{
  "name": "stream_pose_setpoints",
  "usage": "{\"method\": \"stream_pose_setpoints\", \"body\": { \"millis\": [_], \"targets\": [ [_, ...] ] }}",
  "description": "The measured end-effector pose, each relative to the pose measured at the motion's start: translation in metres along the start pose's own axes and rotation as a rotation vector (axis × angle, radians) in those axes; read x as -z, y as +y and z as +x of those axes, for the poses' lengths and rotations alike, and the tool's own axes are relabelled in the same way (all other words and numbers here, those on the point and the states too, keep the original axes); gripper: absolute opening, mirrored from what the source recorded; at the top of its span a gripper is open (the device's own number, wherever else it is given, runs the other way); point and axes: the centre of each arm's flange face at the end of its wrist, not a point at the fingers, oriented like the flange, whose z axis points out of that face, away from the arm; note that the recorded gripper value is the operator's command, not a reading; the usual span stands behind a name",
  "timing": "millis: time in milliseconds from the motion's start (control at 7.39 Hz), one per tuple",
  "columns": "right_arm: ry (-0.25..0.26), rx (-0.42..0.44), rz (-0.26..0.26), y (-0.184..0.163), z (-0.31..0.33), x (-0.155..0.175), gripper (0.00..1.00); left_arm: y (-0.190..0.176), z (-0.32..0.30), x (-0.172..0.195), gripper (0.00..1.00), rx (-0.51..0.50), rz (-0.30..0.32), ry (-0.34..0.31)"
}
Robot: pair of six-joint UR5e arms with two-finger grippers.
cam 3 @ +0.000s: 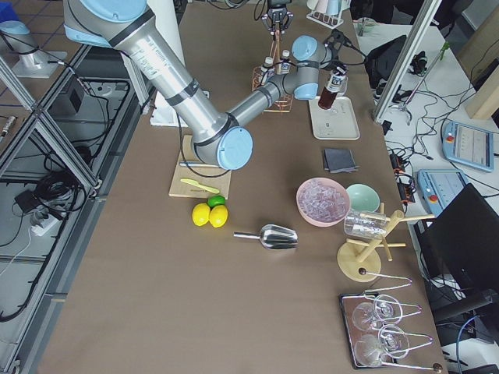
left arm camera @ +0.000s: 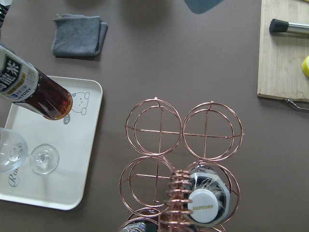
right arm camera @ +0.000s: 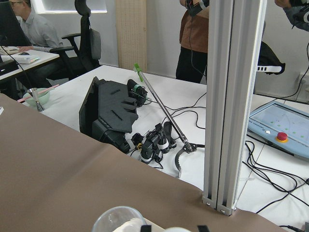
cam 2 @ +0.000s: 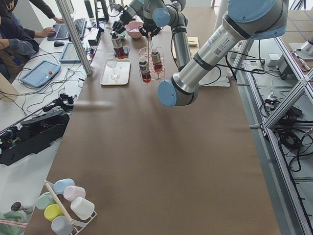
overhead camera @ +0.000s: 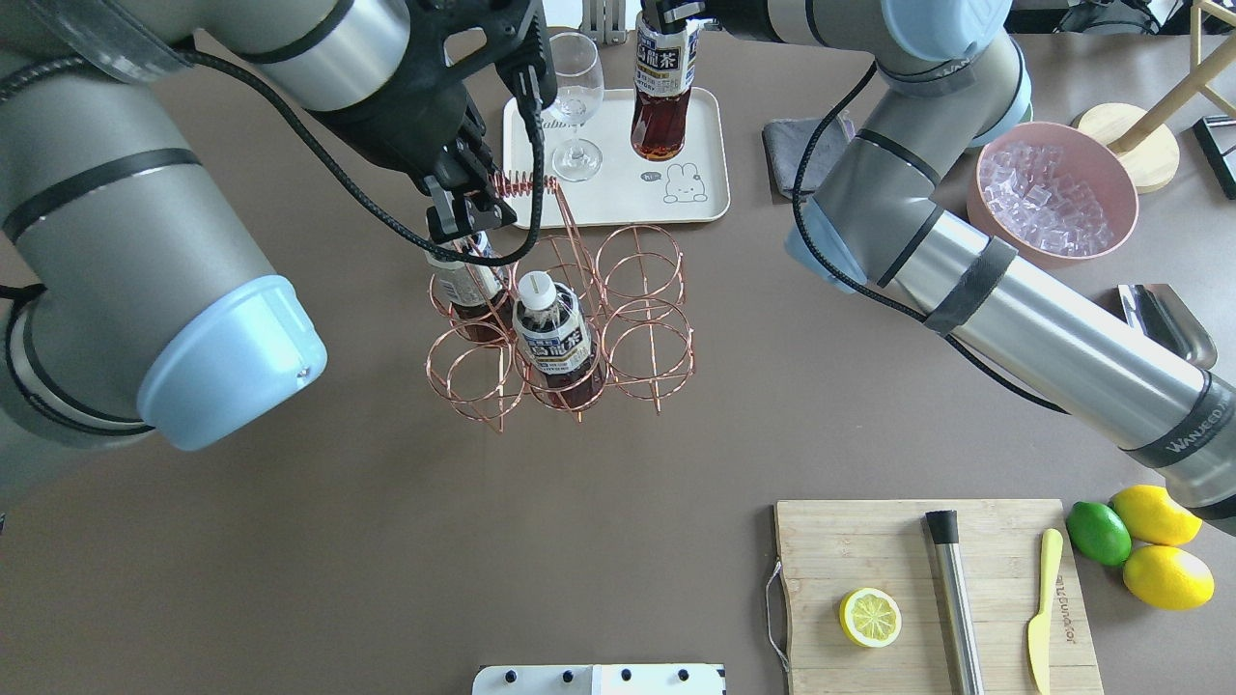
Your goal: Take tea from basket to plate
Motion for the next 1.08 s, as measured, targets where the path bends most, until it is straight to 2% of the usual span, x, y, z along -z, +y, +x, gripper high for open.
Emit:
{"method": "stream_pose_setpoints", "body": {
  "millis": [406, 677, 948, 1083],
  "targets": [
    [0.044, 0.038, 0.052, 0.049, 0.019, -0.042, 0.0, 0.058, -0.06, 0.046, 0.0, 0.064, -0.005, -0.045],
    [0.065, 0.058, 0.048, 0.064, 0.029, -0.051, 0.0, 0.119, -0.104, 0.076, 0.0, 0.054, -0.029, -0.076],
    [0.081, 0.062, 0.038, 0.075, 0.036, -0.058, 0.0, 0.175, -0.136, 0.098, 0.0, 0.037, -0.077, -0.11],
    [0.082, 0.063, 0.04, 0.08, 0.038, -0.06, 0.13, 0.2, -0.151, 0.107, 0.0, 0.019, -0.114, -0.114]
  ]
}}
